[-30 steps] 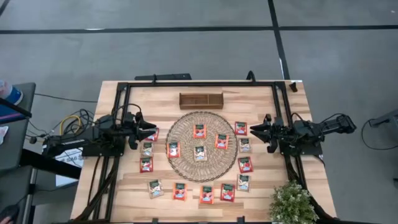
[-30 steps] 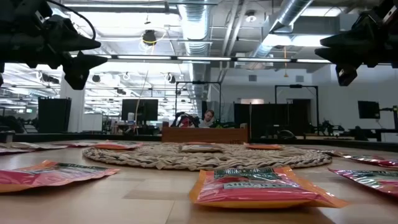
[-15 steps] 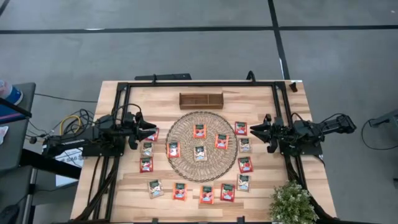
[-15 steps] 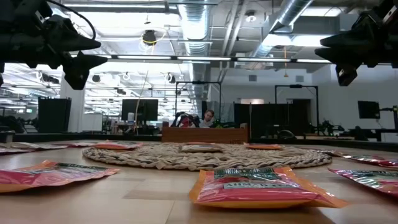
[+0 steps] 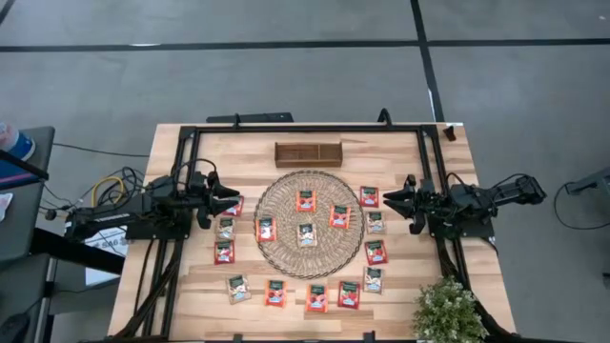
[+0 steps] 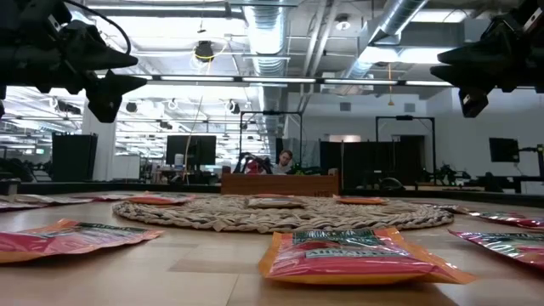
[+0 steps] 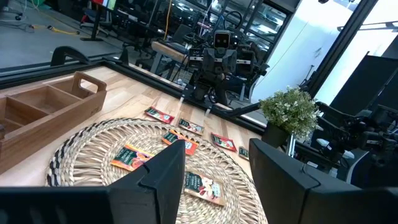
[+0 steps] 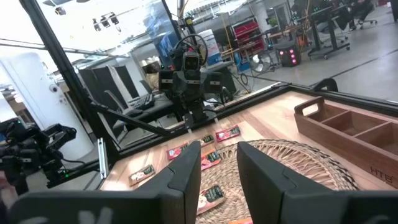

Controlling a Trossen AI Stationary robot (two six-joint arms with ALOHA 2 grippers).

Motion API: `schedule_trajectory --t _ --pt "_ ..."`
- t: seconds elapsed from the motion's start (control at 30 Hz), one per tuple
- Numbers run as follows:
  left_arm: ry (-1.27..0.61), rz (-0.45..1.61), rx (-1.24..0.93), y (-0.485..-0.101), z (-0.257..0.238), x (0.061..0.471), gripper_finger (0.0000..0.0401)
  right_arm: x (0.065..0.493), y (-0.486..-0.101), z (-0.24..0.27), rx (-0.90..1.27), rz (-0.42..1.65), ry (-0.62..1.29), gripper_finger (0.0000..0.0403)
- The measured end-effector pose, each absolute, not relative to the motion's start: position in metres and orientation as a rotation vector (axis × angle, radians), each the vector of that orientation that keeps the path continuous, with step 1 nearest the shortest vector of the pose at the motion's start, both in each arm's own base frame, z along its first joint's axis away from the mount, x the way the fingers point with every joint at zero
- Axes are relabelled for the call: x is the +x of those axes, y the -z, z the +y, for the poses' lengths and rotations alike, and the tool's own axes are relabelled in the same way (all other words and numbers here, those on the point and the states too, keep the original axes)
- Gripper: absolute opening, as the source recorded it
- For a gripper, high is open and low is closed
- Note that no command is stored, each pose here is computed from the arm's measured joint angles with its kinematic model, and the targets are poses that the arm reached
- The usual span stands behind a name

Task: Pick & Place Tea

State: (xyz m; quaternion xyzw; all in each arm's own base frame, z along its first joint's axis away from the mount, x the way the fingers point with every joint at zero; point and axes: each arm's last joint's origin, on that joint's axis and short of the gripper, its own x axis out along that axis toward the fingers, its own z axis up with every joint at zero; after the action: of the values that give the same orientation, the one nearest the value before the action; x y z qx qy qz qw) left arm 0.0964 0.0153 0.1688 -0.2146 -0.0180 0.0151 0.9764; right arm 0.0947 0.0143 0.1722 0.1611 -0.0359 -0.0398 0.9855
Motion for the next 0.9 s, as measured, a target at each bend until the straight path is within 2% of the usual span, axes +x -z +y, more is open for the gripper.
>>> schedule_trajectory --t 0.23,0.63,0.9 --pt "-0.065 -0.036 -0.3 -0.169 0.016 0.096 0.017 0.095 -0.172 0.014 0.324 -0.072 0.08 0.0097" --pt "-0.069 -0.037 -0.302 -0.169 0.016 0.096 0.017 0.095 -0.173 0.014 0.326 -0.077 0.087 0.0097" --pt "-0.098 -0.052 -0.333 -0.169 0.017 0.096 0.017 0.09 -0.196 0.01 0.536 -0.243 0.122 0.0097"
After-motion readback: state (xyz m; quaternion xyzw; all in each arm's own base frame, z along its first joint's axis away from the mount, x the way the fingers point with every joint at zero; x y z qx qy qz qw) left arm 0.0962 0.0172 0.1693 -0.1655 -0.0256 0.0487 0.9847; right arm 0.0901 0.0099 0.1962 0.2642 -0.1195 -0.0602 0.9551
